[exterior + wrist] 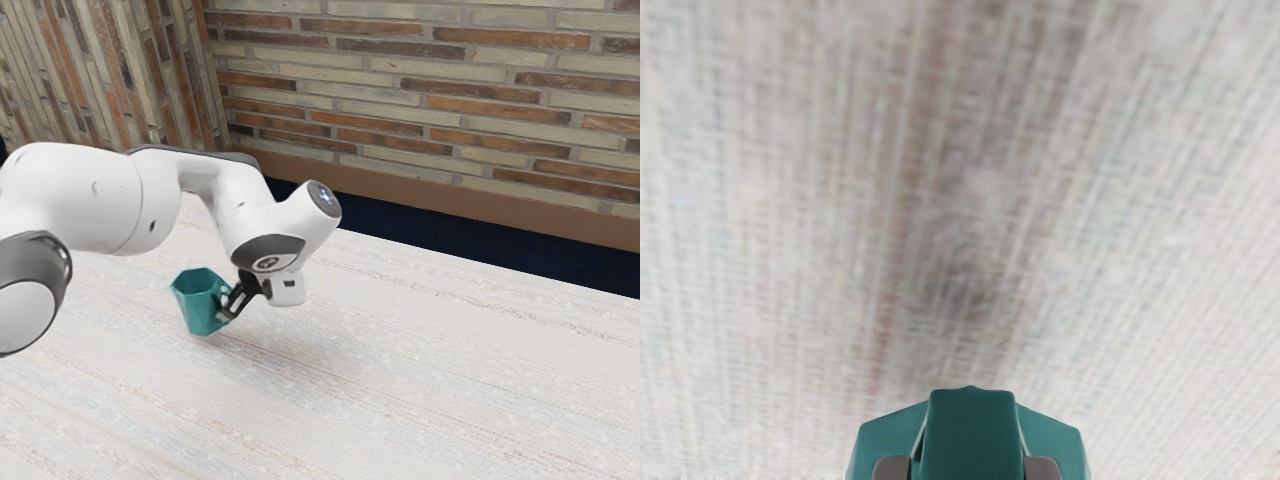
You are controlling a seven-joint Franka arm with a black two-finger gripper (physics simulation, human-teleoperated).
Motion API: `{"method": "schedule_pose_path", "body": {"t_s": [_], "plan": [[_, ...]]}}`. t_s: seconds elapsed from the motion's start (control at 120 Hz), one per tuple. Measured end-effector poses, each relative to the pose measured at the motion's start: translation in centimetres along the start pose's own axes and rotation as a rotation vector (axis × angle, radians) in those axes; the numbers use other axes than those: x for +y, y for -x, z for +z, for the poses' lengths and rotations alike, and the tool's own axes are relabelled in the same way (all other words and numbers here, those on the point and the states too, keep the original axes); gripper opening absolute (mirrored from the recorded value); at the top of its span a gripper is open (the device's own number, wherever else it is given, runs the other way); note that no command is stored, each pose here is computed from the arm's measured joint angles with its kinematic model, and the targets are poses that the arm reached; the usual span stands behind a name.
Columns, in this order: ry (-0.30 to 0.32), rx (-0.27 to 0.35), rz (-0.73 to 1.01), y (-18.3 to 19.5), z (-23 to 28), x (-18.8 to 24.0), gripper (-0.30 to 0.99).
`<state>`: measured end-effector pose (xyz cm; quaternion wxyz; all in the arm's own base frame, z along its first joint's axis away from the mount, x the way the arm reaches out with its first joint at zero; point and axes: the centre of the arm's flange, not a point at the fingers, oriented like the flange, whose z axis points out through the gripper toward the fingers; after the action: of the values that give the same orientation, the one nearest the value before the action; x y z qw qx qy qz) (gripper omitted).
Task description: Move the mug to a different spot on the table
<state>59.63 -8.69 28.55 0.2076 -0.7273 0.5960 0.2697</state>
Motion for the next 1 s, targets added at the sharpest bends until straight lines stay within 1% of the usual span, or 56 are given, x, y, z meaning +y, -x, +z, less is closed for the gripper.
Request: {"method": "schedule_pose_path", "body": {"t_s": [0.267,0.55,0.85,1.0], "plan": [[-0.027,-0.025,-0.024,-1.3,-2.6,0.7,0.03],[-0.039,-0.038,-0.037,-3.2,-3.2,1.1,0.03],[-0.077,-0.007,-0.060,-4.5,-3.5,0.6,0.03],[-0.083,-0.002,-0.058,-5.7,-2.4,0.4,0.03]]}}
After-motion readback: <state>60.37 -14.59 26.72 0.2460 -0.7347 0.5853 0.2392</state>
